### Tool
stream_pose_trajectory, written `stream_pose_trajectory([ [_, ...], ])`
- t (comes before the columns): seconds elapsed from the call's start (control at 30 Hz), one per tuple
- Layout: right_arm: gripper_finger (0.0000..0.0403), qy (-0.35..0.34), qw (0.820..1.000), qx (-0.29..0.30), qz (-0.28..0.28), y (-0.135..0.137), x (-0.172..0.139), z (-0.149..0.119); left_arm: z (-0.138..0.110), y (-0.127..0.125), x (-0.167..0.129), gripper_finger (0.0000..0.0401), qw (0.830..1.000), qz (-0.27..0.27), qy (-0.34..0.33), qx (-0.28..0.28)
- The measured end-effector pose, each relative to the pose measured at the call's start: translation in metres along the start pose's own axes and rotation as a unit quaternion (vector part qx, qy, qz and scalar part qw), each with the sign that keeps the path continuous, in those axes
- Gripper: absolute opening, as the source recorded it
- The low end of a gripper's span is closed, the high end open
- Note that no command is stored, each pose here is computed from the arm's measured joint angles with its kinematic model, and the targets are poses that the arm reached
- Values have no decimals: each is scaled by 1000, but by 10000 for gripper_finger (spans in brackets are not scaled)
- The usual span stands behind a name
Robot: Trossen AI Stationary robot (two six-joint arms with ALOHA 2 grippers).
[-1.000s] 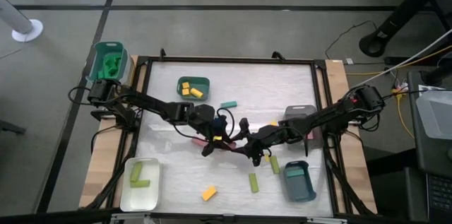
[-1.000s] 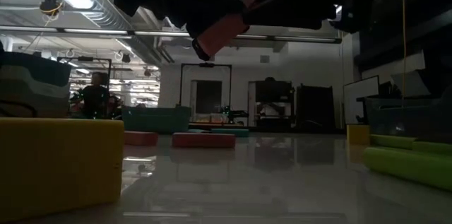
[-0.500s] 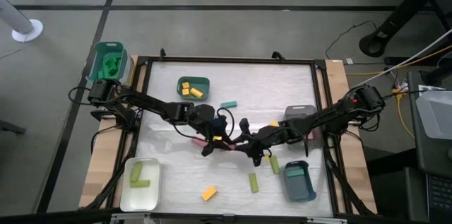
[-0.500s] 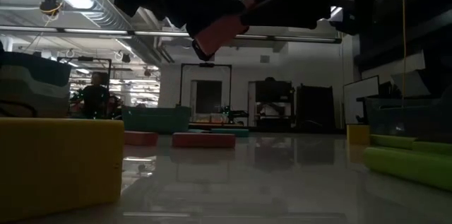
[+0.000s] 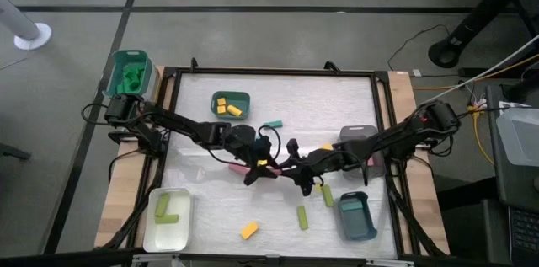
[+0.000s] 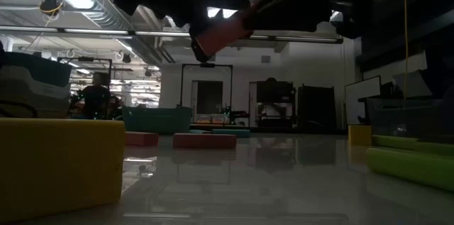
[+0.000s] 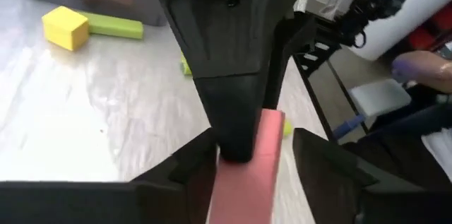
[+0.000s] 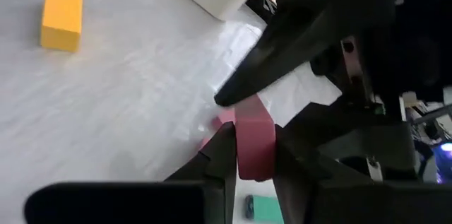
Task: Sort blocks
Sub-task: Put the pink block into the black bin
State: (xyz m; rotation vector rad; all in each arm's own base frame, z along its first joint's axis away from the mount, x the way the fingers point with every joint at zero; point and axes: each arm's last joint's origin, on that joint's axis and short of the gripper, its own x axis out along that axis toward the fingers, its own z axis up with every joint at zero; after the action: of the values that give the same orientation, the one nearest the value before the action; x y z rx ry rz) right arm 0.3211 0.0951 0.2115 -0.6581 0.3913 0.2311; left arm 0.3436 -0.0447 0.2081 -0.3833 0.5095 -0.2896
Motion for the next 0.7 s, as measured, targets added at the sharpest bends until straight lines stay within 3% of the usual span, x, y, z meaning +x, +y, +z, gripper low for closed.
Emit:
stream_pose_trajectory([
  [0.23, 62, 93, 995, 21, 28, -12, -22, 11, 0, 2, -1, 207, 1000, 8, 1, -3],
  [0.37, 73, 180, 982, 44, 47, -23, -46, 17, -5, 5, -1, 205, 999, 9, 30, -13],
  [0.53, 63, 318, 945, 76, 11, -35, -79, 16, -13, 7, -2, 203, 997, 24, 71, -1],
  [0.7, 66, 393, 910, 134, -19, -40, -110, 10, -20, 7, -3, 203, 994, 33, 105, -9],
])
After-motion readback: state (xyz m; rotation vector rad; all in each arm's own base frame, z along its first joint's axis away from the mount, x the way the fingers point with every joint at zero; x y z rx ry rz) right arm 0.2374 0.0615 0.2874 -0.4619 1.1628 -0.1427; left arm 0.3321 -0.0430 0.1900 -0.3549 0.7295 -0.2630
